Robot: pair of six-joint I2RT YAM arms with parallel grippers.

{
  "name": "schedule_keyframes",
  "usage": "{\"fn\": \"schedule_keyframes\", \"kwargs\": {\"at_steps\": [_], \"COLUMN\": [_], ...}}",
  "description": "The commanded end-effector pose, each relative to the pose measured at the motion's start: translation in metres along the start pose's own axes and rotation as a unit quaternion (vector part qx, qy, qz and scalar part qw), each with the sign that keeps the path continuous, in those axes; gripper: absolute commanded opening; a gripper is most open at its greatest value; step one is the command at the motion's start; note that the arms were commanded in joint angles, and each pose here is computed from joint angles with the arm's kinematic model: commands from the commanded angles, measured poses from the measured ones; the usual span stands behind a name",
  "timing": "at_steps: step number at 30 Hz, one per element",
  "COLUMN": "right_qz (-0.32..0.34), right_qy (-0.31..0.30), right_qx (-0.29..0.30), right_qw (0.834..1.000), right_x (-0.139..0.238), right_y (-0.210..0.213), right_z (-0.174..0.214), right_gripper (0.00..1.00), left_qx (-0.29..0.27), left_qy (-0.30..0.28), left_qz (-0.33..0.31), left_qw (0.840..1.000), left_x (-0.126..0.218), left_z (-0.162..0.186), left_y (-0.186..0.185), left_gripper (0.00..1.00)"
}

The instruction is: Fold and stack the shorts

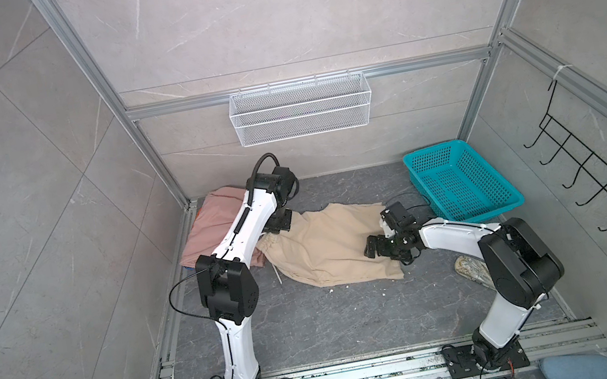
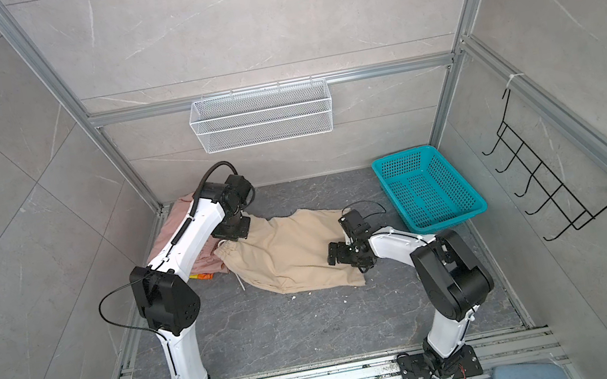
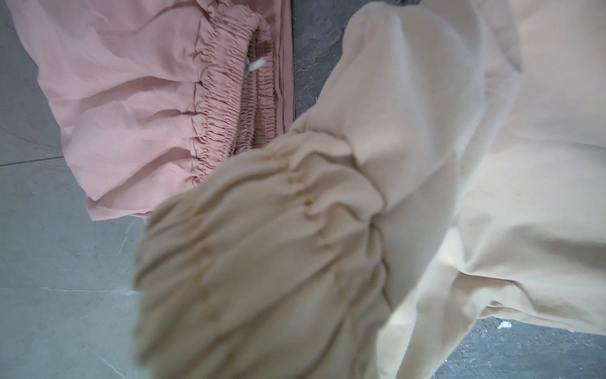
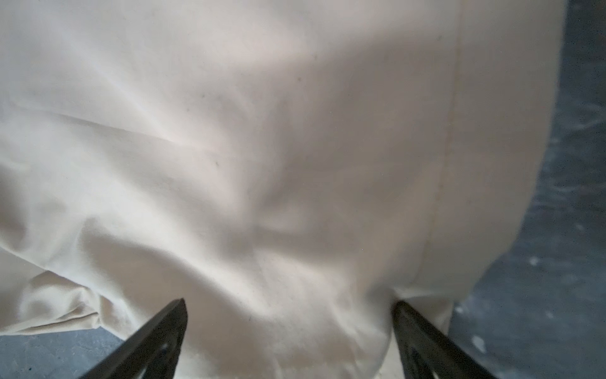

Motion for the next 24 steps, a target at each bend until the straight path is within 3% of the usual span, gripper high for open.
{"fn": "schedule_keyframes", "kwargs": {"at_steps": [1, 8, 18, 24], "right_qz": [0.028, 0.026, 0.027, 0.02], "right_qy": [0.027, 0.037, 0.05, 0.057], "right_qx": [-0.009, 0.005, 0.02, 0.023], "right_qw": [0.999, 0.999, 0.998, 0.998], "right_x": [-0.019, -0.033, -0.047, -0.051], "right_y": [-0.001, 0.018, 0.032, 0.033], "right_z": [0.012, 0.021, 0.032, 0.038], "right_gripper": [0.99, 0.99, 0.99, 0.99], "left_qx": [-0.008, 0.016, 0.075, 0.109], "left_qy": [0.014, -0.025, 0.014, 0.022], "left_qz": [-0.013, 0.067, 0.19, 0.263], "left_qw": [1.0, 0.997, 0.979, 0.958], "left_x": [0.023, 0.053, 0.041, 0.023], "left_z": [0.006, -0.008, -0.028, -0.044], "left_y": [0.005, -0.03, -0.088, -0.117], "left_gripper": [0.0, 0.0, 0.03, 0.08]}}
Point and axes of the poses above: each gripper's point midway between its finger pads, its own x axis back along the fingers, its own y axis along the line the jaws close on, z = x × y, the point moved 6 cm from there along x, back along the fingers, and after that the axes turned 3 degrees about -x, right-handed, at the moved point
